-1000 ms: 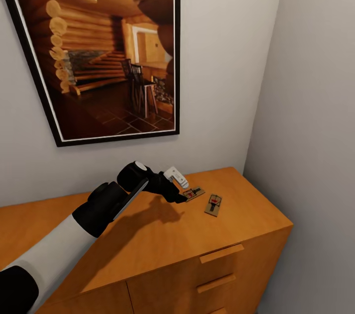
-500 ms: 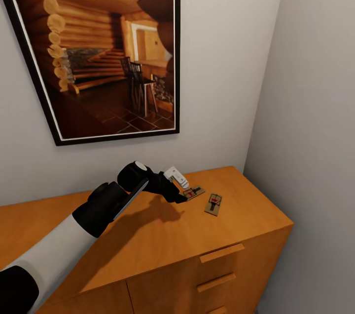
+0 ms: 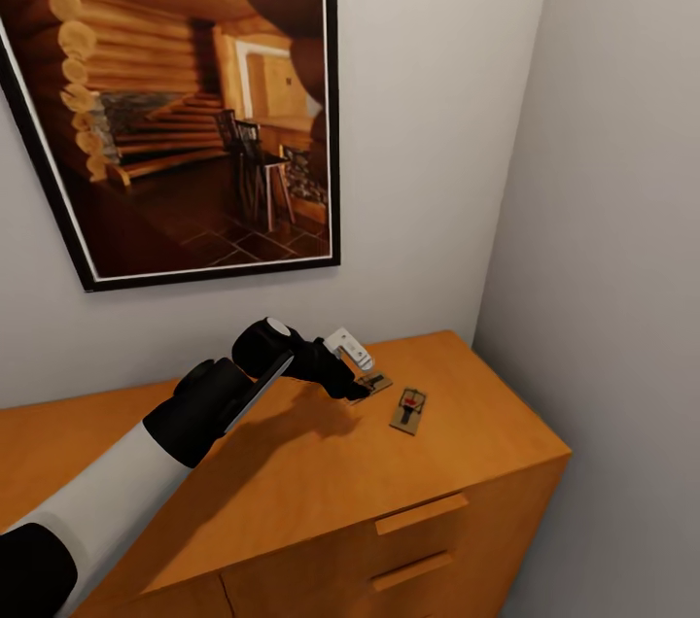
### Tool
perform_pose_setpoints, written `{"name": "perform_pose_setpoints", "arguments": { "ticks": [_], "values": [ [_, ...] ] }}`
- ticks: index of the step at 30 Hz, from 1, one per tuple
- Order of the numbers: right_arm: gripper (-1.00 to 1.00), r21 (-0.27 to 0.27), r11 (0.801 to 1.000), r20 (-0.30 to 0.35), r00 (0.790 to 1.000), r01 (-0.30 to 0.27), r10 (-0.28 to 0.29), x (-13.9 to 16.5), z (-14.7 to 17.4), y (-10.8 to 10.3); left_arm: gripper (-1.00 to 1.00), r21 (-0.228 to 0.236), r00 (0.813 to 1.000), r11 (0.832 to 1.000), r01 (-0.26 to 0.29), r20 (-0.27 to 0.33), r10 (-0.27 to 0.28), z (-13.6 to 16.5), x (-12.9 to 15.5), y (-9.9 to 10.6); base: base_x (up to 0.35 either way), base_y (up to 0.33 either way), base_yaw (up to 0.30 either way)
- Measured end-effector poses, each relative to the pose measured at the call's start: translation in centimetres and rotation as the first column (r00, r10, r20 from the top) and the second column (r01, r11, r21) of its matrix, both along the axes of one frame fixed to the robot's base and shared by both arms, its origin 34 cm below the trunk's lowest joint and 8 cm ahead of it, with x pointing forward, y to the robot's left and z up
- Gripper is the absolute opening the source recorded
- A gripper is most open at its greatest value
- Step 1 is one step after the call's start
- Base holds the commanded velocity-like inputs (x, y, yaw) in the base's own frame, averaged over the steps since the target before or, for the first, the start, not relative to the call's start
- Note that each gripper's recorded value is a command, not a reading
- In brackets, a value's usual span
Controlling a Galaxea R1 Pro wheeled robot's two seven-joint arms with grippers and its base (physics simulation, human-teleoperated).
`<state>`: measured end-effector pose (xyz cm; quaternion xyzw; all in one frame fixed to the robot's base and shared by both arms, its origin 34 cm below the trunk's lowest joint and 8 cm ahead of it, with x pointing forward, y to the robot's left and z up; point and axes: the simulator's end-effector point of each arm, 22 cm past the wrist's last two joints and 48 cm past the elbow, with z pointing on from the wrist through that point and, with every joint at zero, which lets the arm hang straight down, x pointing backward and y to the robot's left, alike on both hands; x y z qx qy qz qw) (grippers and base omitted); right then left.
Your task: Take the four mousetraps from the cabinet in the bathroom and place them on the bathroom floor. Make sure all four end up on the same floor surface, and ensure that at least two of them are either under or directly next to the same bathroom sink.
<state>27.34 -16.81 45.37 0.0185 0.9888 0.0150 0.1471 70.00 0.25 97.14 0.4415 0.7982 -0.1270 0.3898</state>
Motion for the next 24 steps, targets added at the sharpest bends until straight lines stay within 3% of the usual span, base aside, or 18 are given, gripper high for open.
{"name": "perform_pose_setpoints", "arguments": {
  "ticks": [24],
  "values": [
    [-1.00,0.000,1.000,0.000,1.000,-0.001,0.001,0.01,-0.01,0.00,1.00,0.003,1.000,1.000,-0.006,-0.005,0.006,-0.23,0.15,0.30,0.025,-0.032,0.000]
  ]
}}
